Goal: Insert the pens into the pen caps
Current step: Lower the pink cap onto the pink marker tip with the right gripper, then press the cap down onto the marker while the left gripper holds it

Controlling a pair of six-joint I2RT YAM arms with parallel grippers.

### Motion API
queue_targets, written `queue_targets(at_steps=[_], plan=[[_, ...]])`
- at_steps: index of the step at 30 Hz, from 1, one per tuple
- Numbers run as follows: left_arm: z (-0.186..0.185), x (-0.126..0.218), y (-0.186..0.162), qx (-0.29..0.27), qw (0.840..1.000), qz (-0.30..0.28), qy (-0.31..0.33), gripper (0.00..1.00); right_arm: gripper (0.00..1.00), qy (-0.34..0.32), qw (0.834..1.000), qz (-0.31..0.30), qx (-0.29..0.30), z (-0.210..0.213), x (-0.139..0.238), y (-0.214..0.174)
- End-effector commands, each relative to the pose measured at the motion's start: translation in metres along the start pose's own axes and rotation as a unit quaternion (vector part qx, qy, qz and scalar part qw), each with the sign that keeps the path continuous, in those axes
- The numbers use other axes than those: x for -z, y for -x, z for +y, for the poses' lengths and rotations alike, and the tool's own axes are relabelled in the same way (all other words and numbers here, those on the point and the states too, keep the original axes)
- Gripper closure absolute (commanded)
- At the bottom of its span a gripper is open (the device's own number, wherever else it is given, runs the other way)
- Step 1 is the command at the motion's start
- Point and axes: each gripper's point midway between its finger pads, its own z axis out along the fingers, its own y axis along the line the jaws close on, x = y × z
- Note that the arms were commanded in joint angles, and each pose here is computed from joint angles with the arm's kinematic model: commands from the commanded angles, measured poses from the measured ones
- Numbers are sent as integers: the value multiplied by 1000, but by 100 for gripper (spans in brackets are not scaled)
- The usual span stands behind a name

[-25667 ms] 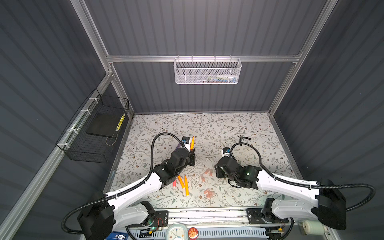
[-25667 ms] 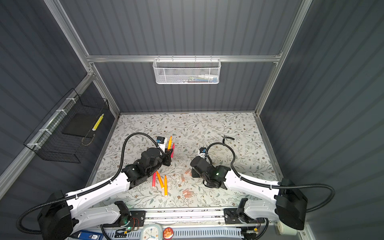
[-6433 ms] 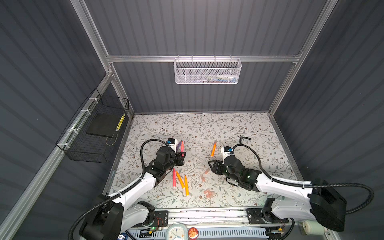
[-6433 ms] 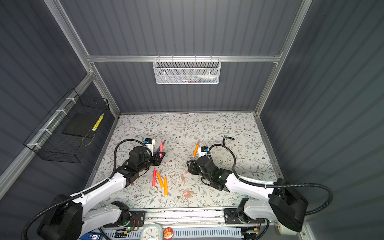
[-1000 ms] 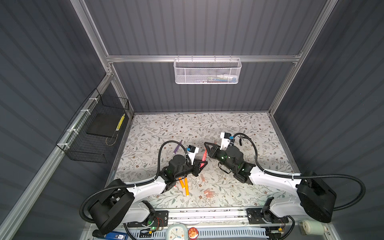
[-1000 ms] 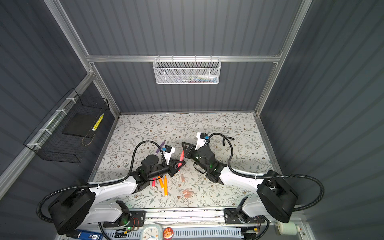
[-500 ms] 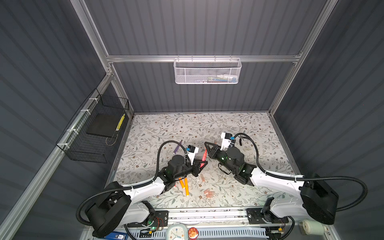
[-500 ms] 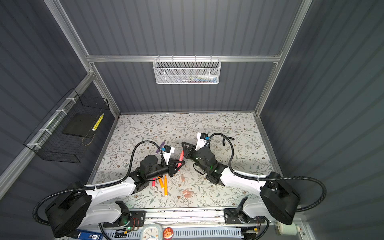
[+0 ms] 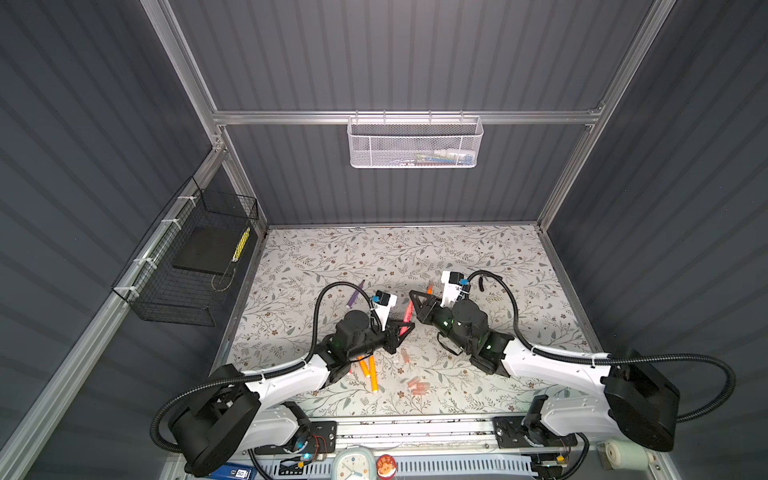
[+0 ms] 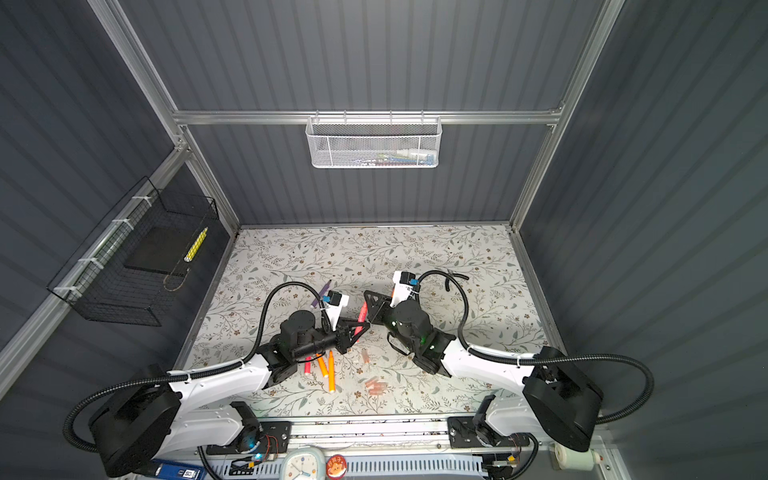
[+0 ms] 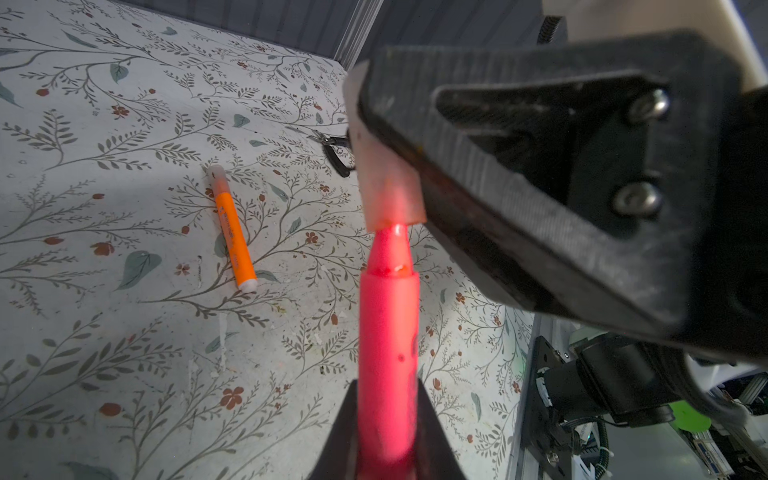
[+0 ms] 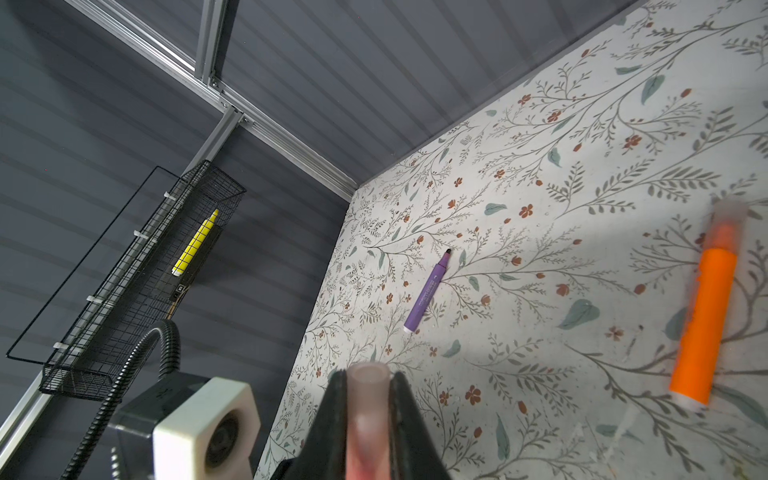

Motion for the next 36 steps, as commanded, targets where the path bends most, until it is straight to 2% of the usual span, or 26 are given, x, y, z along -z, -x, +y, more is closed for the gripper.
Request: queue_targets(at_steps=[1,4,7,10,14,21,26,36], plan=[[-1,1,14,-3,1000,-26,4,100,100,-7,1000,3,18,-2,5,-6],[5,1,16,4,999,-27,23,100,100,-4,1000,10,26,4,7,-16],[20,0,20,14,997,-22,74,100,100,-4,999,15,38,8,10,-28],[21,0,24,17,996,-20,83,100,100,-9,998,14,54,9,15,-36],[9,4,31,13,998,-26,60,100,100,-11,996,18,83,11,20,-48],[-1,10,38,1,998,-40,39,100,100,7,997,21,73,6,29,-56],[-14,13,36,-17,999,-41,5,100,90,24,997,27,70,15,28,-57],[-23,17,26,-38,997,-47,-37,100,84,53,995,15,82,36,31,-44]])
